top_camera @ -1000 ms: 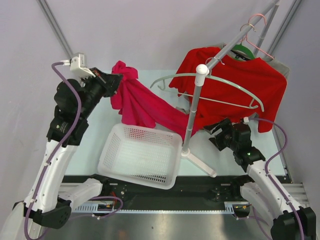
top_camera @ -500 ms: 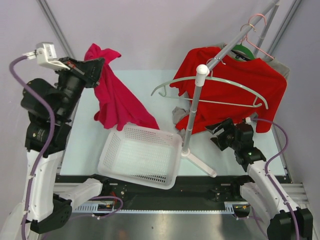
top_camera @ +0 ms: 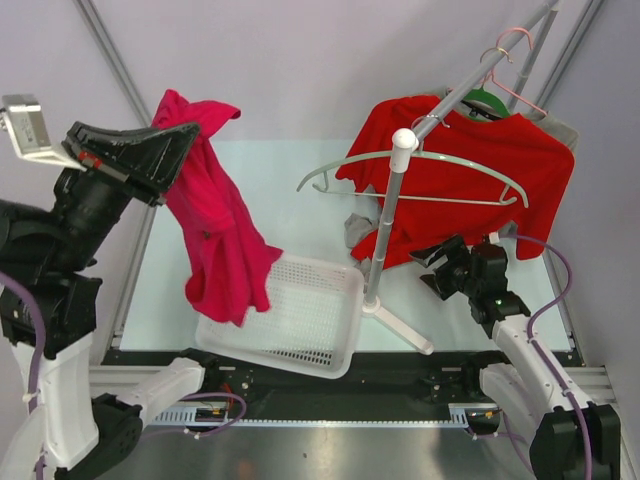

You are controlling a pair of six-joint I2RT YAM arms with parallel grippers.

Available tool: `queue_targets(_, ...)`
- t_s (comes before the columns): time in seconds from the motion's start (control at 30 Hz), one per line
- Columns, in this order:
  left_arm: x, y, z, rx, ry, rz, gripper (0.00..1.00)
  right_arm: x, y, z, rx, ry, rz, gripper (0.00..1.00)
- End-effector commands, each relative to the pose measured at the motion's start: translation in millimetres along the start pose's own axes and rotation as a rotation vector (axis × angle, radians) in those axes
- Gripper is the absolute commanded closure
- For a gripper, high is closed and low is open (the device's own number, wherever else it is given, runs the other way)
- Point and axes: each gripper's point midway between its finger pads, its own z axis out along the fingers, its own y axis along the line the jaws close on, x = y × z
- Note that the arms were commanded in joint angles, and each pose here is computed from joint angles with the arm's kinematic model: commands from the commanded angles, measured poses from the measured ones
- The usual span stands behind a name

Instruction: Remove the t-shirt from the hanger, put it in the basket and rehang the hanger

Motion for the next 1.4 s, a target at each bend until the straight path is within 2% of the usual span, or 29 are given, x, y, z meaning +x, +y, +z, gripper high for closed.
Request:
queue_targets(0.0, 15, -5, -5, 0.052, 0.013, -0.043, 1.0, -2, 7, -3, -0.043, -0.004, -0.027, 0.16)
queue_targets(0.23, 44, 34, -31, -0.155, 0.032, -0.061, 1.0, -1, 3, -5, -0.038, -0.003, -0.026, 0.17)
queue_targets(0.3, 38, 35, -41, -0.188, 0.009, -0.048, 1.0, -1, 1, -5, -0.036, -0.002, -0.024, 0.16)
queue_targets(0.37, 32, 28, -46, -0.17, 0.005, -0.039, 1.0, -1, 0, -4, -0.036, -0.002, -0.022, 0.16)
queue_targets(0.5, -7, -14, -59, -0.046, -0.061, -0.015, 1.0, 0, 1, -4, -0.043, 0.005, -0.019, 0.16)
queue_targets(0.6, -9, -30, -64, 0.02, -0.059, -0.018, 1.0, 1, 2, -7, -0.045, 0.006, -0.018, 0.16)
queue_targets(0.67, 1, -32, -64, 0.049, -0.034, -0.037, 1.0, 2, 1, -8, -0.043, 0.005, -0.019, 0.16)
queue_targets(0.8, 55, -9, -53, 0.028, 0.082, -0.151, 1.0, 3, -4, -10, -0.032, 0.004, -0.021, 0.16)
queue_targets(0.9, 75, -4, -52, 0.035, 0.119, -0.198, 1.0, 4, -6, -11, -0.028, 0.001, -0.021, 0.16)
queue_targets(1.2, 94, 1, -50, 0.041, 0.167, -0.218, 1.0, 3, -7, -10, -0.022, 0.002, -0.023, 0.16)
queue_targets(1.3, 112, 12, -47, 0.02, 0.196, -0.237, 1.0, 4, -8, -9, -0.018, 0.006, -0.021, 0.16)
queue_targets(1.37, 141, 27, -50, -0.021, 0.248, -0.267, 1.0, 4, -7, -10, -0.023, 0.003, -0.026, 0.16)
